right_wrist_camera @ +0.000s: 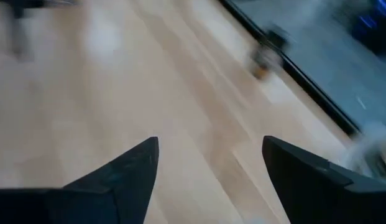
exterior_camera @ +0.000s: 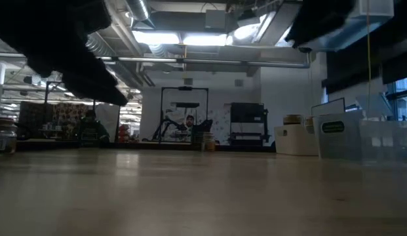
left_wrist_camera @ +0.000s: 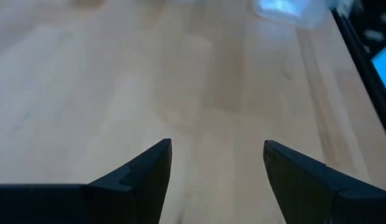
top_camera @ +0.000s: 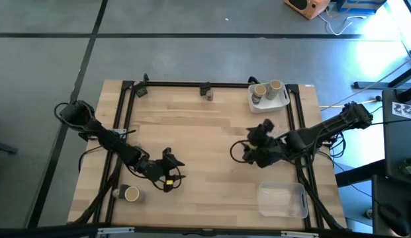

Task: Sort spices by type
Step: Put the top right black seasoning container into the top transparent bin

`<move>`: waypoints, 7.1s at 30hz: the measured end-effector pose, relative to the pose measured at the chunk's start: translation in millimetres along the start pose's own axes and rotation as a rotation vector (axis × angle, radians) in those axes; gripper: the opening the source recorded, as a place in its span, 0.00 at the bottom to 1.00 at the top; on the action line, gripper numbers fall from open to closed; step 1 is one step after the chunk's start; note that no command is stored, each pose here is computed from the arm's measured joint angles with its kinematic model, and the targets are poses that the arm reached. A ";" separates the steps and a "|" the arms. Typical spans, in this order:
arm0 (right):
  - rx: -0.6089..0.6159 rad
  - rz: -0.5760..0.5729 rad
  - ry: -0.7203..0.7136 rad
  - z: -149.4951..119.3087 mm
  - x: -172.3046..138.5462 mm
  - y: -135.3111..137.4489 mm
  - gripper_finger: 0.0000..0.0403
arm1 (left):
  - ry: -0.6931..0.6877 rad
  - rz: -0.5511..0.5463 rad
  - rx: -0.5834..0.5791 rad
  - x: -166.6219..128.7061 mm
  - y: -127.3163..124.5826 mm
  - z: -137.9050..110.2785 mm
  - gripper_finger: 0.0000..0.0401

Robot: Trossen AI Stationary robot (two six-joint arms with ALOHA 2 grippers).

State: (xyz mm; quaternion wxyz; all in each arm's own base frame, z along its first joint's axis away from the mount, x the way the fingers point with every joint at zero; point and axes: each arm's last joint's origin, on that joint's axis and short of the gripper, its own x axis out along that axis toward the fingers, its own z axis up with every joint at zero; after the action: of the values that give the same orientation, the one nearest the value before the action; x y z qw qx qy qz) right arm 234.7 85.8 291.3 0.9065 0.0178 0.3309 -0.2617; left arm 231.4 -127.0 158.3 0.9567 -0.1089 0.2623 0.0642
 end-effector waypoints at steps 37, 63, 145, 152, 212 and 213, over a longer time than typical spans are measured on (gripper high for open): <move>-0.432 0.190 -0.005 8.1 138.0 -67.6 0.70 | -0.115 0.384 -0.060 15.0 224.0 133.7 0.59; -0.429 0.209 0.018 9.9 149.1 -97.1 0.70 | 0.097 0.343 0.122 81.8 356.6 156.6 0.59; -0.340 0.544 0.011 0.7 120.7 -30.5 0.70 | 0.216 0.022 0.235 126.4 84.8 91.7 0.31; -0.341 0.574 0.034 -5.7 121.6 -16.6 0.70 | 0.205 0.010 0.180 124.2 77.8 93.9 0.46; -0.182 0.407 0.058 -11.9 20.7 -38.5 0.35 | 0.375 0.021 0.132 94.8 44.9 92.4 0.60; -0.168 0.396 0.071 -14.1 15.6 -41.9 0.35 | 0.375 0.021 0.132 94.8 44.9 92.4 0.60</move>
State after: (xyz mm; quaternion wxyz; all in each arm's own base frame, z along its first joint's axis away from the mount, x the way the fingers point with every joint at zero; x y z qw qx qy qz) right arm 216.1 45.4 276.7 0.9263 0.0161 0.3733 -0.0491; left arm 349.3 -54.9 179.0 0.8954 -0.0533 0.4407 0.0353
